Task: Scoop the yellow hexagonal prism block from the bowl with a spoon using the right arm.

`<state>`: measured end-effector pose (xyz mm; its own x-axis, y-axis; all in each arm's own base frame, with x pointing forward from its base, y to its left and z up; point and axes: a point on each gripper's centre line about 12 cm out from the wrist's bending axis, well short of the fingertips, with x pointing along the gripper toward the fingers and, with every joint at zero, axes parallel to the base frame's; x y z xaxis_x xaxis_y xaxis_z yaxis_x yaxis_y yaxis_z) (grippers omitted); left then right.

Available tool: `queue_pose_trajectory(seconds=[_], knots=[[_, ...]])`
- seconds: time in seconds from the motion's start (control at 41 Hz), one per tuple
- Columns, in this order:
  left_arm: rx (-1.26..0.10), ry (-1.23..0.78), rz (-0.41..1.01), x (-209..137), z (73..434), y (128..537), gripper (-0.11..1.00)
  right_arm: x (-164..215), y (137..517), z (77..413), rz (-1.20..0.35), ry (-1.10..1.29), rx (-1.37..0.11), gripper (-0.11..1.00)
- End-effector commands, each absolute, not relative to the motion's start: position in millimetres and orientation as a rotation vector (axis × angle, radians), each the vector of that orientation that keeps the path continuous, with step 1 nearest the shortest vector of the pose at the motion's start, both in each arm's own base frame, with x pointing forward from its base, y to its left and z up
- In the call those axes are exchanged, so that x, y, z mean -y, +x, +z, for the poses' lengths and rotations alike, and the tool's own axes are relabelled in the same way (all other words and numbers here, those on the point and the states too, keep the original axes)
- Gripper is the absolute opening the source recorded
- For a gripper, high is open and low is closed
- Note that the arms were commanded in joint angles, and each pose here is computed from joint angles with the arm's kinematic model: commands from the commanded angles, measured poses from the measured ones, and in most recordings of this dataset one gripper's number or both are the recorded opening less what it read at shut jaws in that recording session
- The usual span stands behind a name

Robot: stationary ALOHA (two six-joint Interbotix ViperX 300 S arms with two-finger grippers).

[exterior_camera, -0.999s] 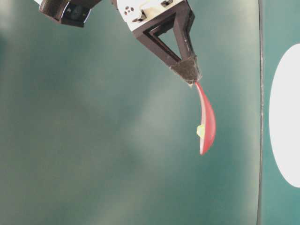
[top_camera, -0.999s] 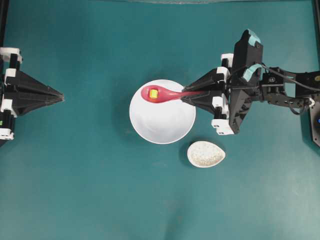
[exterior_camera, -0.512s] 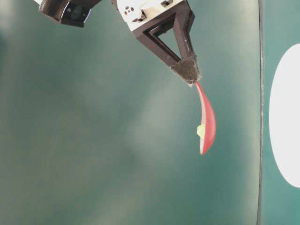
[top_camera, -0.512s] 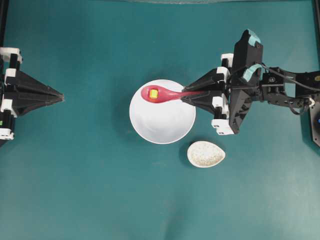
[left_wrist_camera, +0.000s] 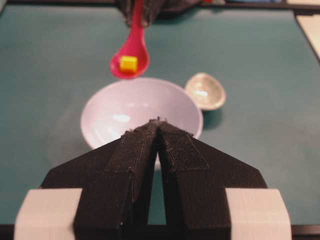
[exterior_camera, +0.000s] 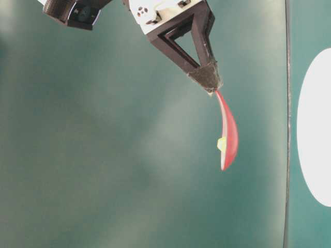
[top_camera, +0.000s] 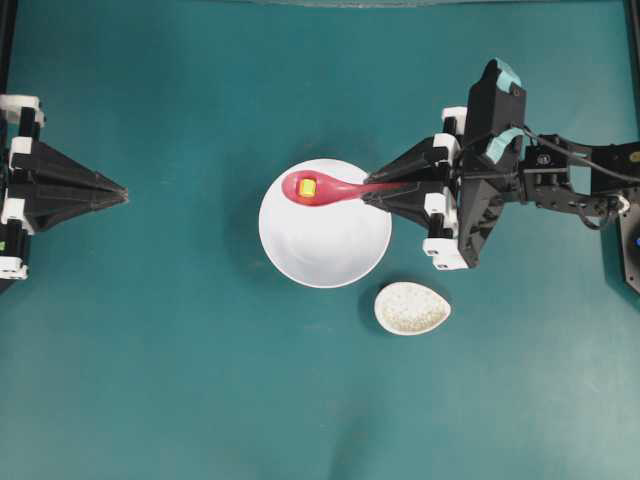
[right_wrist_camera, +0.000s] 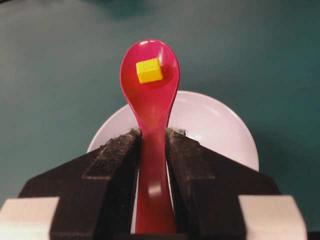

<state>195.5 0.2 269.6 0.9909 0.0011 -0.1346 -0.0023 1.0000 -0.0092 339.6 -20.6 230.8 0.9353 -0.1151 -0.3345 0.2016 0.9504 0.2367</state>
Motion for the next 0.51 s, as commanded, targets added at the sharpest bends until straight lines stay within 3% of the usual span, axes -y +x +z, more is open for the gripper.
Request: queue_pose_trajectory(seconds=[0.0, 0.487], knots=[[-0.1, -0.008, 0.003, -0.5, 282.0, 198.3, 0.05, 20.4, 342.2, 247.8, -0.157, 0.27, -0.272, 0.25], [-0.098, -0.008, 0.003, -0.5, 282.1, 198.3, 0.05, 20.4, 341.7, 247.8, -0.157, 0.269, -0.272, 0.25]])
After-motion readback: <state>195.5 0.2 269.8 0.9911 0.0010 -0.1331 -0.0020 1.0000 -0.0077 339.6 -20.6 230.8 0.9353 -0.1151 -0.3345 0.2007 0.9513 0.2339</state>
